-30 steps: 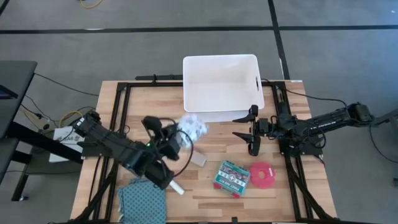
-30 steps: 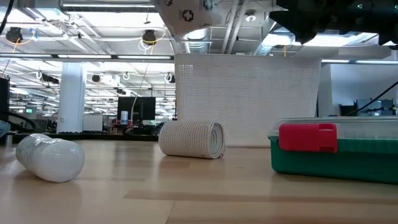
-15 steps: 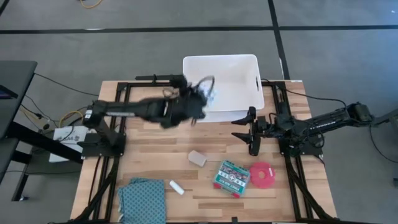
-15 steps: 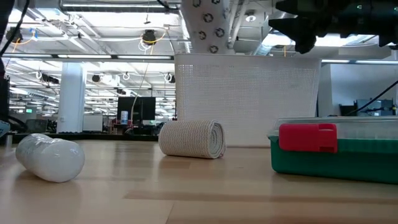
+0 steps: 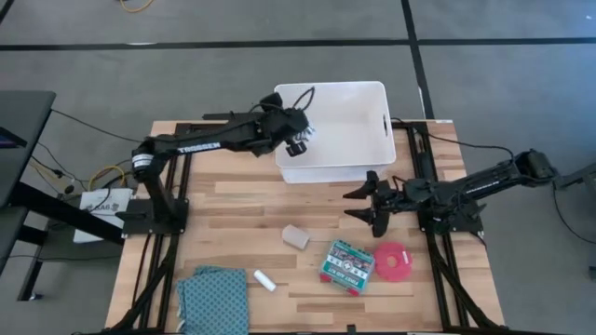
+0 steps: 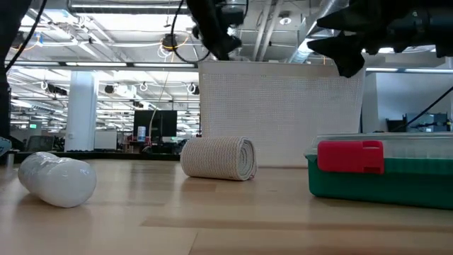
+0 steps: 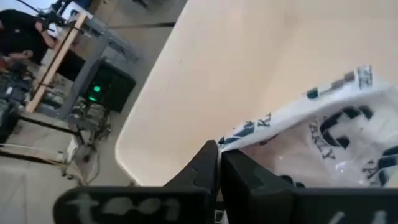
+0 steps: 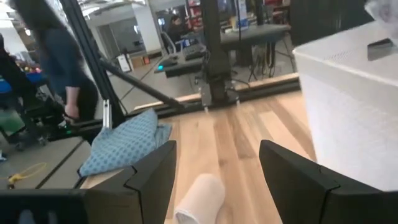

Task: Pick & place medical supplies in basket/bin
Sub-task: Put the white mailer bag into the white bin

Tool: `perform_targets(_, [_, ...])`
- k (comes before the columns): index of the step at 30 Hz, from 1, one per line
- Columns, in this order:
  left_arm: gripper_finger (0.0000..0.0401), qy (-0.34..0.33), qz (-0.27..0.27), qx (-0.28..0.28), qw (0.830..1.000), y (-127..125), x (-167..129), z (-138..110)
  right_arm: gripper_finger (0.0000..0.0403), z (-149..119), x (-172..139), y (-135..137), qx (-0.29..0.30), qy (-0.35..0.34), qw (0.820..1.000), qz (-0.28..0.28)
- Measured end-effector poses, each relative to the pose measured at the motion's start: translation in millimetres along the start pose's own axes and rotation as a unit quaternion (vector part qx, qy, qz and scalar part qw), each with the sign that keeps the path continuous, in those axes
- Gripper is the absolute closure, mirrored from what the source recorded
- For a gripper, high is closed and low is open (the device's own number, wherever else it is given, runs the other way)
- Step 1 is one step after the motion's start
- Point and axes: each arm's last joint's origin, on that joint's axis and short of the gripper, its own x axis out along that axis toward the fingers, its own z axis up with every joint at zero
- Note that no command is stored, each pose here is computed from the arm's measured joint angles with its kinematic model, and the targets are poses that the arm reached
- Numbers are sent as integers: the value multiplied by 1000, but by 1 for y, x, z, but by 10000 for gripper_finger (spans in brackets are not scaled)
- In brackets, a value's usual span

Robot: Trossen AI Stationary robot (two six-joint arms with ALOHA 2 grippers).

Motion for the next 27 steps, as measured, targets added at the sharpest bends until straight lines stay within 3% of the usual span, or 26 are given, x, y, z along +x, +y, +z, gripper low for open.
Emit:
perform_targets(8, [401,38,18,18,999,-32,48,-18,178,-5,6,-2,-1,11,1000,-10])
perform_targets(14, [392,56,10,75,996,-54,73,-26,178,-7,7,-4,-2,18,1000,-15])
perform_targets(18, [363,69,1,93,993,-58,78,-31,178,-7,7,-4,-2,19,1000,-15])
perform_targets(23, [313,62,-39,54,996,-58,76,-30,178,-7,7,-4,-2,19,1000,-15])
perform_targets(27, [282,59,-26,96,993,-60,71,-28,178,-7,7,-4,-2,19,1000,-15])
